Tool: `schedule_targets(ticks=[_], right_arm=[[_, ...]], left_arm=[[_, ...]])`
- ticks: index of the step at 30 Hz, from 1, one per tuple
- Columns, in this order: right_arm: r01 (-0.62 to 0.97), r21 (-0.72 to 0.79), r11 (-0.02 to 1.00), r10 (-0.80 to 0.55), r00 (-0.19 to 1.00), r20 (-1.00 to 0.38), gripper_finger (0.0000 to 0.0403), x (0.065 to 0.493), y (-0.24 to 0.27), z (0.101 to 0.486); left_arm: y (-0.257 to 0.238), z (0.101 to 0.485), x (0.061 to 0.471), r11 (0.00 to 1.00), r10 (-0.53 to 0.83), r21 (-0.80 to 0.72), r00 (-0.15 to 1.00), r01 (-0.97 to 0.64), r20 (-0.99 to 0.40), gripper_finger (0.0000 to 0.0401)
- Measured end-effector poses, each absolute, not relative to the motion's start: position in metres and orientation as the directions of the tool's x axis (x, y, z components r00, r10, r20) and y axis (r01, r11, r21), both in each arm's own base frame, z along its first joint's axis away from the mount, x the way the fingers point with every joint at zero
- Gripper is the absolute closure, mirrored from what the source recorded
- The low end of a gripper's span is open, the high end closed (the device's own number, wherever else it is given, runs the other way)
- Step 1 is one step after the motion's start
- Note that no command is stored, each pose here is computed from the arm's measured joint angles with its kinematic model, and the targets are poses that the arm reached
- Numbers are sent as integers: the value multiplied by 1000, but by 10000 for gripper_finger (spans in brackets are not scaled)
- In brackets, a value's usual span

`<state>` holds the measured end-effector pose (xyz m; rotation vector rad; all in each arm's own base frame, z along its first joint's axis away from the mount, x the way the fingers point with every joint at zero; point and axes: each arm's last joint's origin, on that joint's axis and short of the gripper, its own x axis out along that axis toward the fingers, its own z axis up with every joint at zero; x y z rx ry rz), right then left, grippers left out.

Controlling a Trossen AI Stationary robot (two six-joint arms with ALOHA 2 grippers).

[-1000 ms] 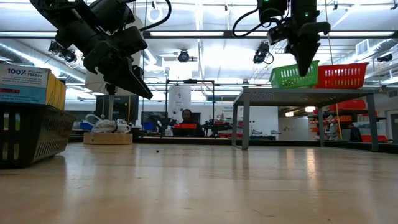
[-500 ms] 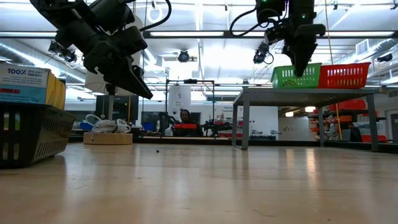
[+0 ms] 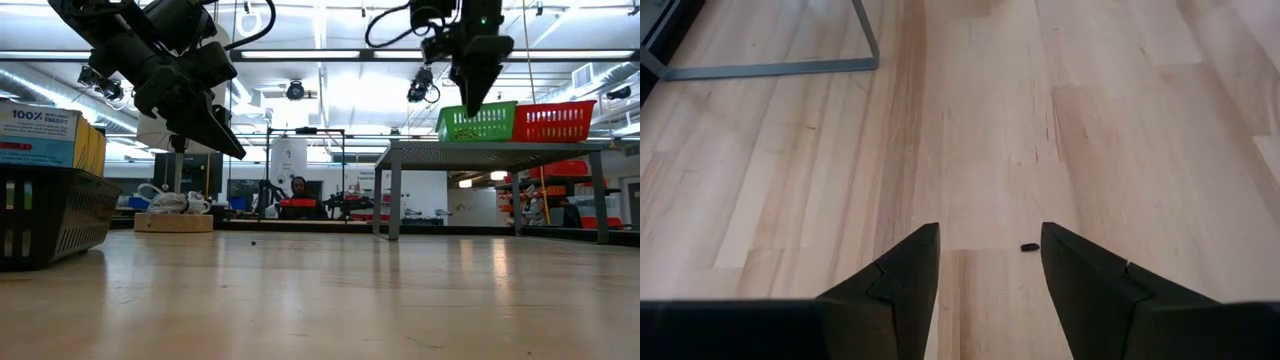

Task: Pick & Place Office Desk Supplies
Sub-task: Put the green bin on the shelf

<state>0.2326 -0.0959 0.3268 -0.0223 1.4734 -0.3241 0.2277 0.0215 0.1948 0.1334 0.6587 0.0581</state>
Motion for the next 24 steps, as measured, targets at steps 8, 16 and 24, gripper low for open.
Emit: schedule_targets(ticks=[8, 16, 24], right_arm=[[232, -232, 945, -280, 204, -938, 247, 238, -90, 367], [148, -251, 956, -284, 271, -920, 386, 271, -79, 356], [55, -346, 937, -350, 93, -932, 399, 308, -75, 312]], left_arm=[[21, 195, 228, 990, 87, 138, 791, -3, -606, 220], [21, 195, 228, 990, 87, 139, 793, -2, -603, 220], [21, 195, 228, 991, 87, 137, 794, -4, -602, 220]])
